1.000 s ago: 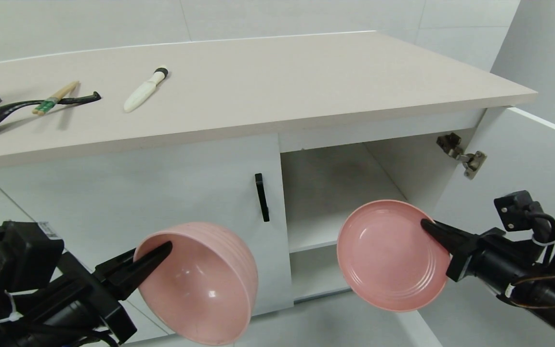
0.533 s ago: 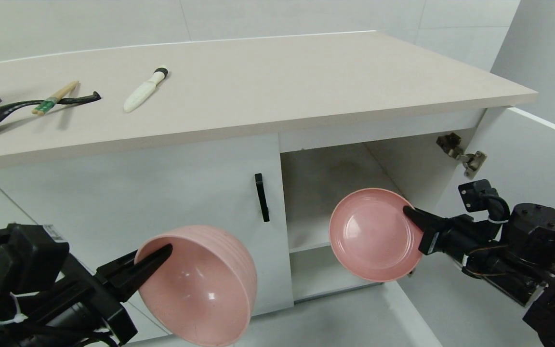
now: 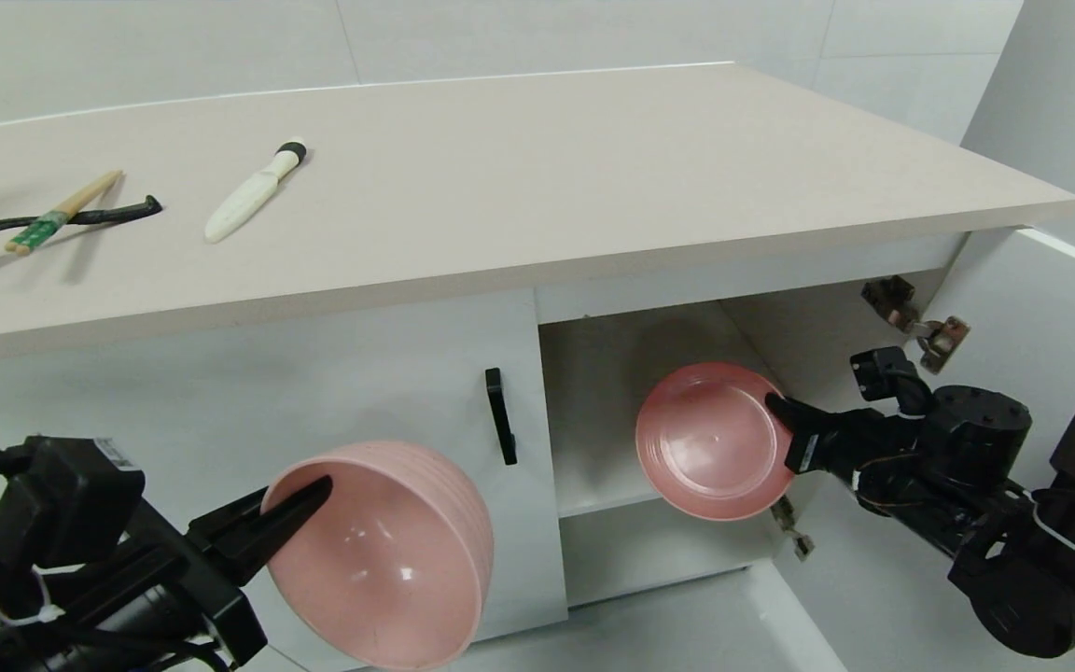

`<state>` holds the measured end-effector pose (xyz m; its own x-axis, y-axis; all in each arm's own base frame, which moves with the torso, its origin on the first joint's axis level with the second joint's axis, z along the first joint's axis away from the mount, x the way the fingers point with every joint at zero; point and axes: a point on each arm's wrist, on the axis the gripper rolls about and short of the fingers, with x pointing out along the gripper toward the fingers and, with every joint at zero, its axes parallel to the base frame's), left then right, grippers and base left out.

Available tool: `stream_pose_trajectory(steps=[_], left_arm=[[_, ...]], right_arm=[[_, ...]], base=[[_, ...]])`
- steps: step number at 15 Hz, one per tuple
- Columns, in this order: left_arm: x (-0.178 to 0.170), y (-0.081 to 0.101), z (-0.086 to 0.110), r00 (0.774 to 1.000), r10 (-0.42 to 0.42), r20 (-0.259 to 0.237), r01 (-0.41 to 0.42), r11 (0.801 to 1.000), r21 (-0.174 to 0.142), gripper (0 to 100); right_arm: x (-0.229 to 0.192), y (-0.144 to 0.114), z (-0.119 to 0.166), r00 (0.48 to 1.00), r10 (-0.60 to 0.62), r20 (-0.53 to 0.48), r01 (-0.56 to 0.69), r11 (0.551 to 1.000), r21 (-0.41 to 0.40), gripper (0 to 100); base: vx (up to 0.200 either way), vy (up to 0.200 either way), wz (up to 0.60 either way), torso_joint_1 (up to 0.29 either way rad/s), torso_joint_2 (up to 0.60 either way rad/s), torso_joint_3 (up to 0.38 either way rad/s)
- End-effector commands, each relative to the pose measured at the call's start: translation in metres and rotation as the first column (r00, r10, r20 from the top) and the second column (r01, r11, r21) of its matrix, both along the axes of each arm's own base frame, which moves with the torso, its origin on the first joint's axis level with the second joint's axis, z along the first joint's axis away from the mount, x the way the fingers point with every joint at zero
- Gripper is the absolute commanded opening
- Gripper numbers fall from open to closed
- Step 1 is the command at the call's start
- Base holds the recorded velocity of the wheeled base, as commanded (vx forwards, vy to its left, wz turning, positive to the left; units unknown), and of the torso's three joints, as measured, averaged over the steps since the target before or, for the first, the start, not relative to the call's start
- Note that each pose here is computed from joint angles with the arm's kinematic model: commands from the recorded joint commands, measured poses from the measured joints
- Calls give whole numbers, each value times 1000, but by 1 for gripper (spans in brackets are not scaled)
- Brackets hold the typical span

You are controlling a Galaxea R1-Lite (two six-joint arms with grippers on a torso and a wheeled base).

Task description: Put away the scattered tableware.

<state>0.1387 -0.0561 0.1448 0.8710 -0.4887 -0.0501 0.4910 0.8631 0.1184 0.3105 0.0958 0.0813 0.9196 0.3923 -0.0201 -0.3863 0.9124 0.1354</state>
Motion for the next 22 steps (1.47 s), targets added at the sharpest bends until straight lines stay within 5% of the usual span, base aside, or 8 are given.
stream_pose_trajectory(steps=[1,8,22], left_arm=[[0,0,0,1000,0,2,0,1000,0,0],[-1,0,1,1000,-1,7,1,1000,0,0],[-1,0,0,1000,-1,4,1,1000,1,0]], right_arm=[[5,2,-9,1000,2,-17,-2,1000,-5,0],[38,14,-35,1000,6,-20,-6,1000,2,0],[87,43,-56,999,37,20,-39,987,155,0]], base=[[0,0,0,0,0,0],[0,0,0,0,0,0],[0,0,0,0,0,0]])
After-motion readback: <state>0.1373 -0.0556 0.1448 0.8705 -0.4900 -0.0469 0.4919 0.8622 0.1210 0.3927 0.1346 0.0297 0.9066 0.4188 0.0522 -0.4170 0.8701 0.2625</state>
